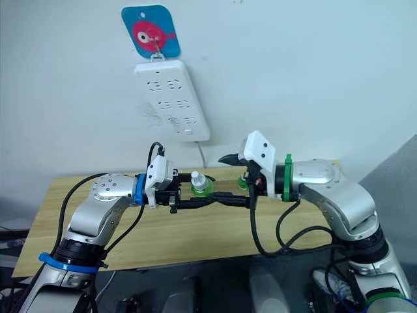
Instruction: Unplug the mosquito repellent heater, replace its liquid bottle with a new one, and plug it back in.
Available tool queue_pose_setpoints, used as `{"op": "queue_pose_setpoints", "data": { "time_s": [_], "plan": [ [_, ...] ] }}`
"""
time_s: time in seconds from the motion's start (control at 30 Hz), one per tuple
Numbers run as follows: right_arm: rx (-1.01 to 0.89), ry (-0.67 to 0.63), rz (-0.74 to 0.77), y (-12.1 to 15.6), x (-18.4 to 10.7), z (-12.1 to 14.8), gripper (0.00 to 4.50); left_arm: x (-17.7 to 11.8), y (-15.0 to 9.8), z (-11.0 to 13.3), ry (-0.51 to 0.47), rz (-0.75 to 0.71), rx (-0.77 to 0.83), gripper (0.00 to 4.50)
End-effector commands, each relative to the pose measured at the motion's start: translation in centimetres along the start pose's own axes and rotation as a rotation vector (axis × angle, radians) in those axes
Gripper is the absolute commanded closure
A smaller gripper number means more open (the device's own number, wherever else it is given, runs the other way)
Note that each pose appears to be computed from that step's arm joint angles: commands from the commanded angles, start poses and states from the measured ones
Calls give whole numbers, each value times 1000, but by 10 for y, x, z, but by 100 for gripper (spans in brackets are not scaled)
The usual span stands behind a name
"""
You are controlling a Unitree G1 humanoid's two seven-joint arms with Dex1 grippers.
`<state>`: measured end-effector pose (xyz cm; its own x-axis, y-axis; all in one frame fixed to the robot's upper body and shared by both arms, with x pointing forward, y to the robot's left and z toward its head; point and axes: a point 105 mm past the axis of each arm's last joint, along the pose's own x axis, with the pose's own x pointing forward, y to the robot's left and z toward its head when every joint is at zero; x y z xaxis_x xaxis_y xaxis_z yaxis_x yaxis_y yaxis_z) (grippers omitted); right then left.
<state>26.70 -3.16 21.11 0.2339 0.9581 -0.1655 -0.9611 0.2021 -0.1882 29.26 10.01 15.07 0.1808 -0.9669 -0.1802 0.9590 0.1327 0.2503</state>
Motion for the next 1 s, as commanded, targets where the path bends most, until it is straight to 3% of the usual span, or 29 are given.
{"op": "queue_pose_setpoints", "data": {
  "time_s": [0.03,0.2,0.3,0.63,0.77,0.87,0.9,1.0],
  "plan": [
    [-32,-40,17,7,9,13,0,0,-2,9,-17,-13,50,219],
    [-27,-57,35,9,22,14,0,0,-3,9,-15,-21,51,219],
    [-26,-60,37,9,25,13,57,1,-3,9,-16,-22,50,219],
    [-87,-72,54,11,24,16,417,0,-4,4,-9,-13,40,219],
    [-98,-152,59,11,12,38,420,-5,-6,-9,31,-4,12,219],
    [-109,-195,-28,-3,-2,53,420,-19,-2,-36,143,54,-4,219],
    [-107,-189,-67,-8,-5,50,420,-25,-1,-42,166,76,-17,219],
    [-109,-79,-159,-13,-8,7,420,-37,-2,-53,215,111,-35,219]
  ]
}}
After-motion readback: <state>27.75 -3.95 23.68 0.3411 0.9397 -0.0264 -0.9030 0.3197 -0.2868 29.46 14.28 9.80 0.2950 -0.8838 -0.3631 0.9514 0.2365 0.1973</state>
